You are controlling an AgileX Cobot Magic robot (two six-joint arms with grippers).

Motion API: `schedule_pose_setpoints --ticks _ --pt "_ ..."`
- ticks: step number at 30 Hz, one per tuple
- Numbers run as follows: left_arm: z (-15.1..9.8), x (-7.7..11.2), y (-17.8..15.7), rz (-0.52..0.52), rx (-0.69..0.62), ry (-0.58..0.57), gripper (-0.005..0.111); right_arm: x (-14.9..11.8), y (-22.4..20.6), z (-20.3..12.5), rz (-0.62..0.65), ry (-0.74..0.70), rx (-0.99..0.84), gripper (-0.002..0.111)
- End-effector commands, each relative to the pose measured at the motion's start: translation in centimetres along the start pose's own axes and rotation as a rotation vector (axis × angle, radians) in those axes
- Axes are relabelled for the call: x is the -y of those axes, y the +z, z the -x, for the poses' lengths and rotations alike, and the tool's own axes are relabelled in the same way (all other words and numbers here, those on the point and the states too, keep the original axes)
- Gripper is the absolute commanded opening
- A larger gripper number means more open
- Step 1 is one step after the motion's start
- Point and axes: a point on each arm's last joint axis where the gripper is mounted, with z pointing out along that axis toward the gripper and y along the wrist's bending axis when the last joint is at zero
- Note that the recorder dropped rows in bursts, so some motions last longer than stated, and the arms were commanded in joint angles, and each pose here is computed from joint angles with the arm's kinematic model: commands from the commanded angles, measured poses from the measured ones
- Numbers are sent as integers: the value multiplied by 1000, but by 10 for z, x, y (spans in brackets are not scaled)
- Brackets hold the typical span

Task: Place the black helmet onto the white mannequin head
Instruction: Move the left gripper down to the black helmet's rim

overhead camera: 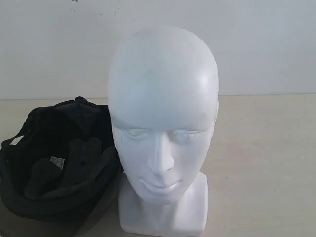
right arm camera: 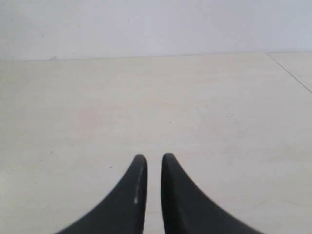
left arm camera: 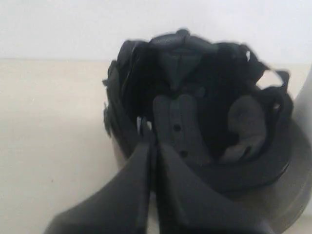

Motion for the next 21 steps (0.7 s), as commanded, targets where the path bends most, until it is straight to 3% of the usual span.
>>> schedule_pose_setpoints --ticks 1,6,12,14,16,17,19,21 --pt "54 10 -24 -69 164 -101 4 0 0 1 -1 -4 13 12" --pt "92 17 -48 -126 296 -162 4 0 0 1 -1 -4 13 12" --pt "104 15 -53 -121 423 -167 4 0 0 1 -1 -4 13 12" --pt "103 16 -53 -127 406 -176 4 0 0 1 -1 -4 13 12" --pt "105 21 -61 -153 257 -160 4 0 0 1 -1 -4 13 12" --pt "105 27 -61 -163 4 -81 4 0 0 1 -1 -4 13 12" --pt "114 33 -63 -225 -246 98 4 0 0 1 -1 -4 13 12" --pt "128 38 -60 -282 -392 123 4 0 0 1 -1 -4 13 12"
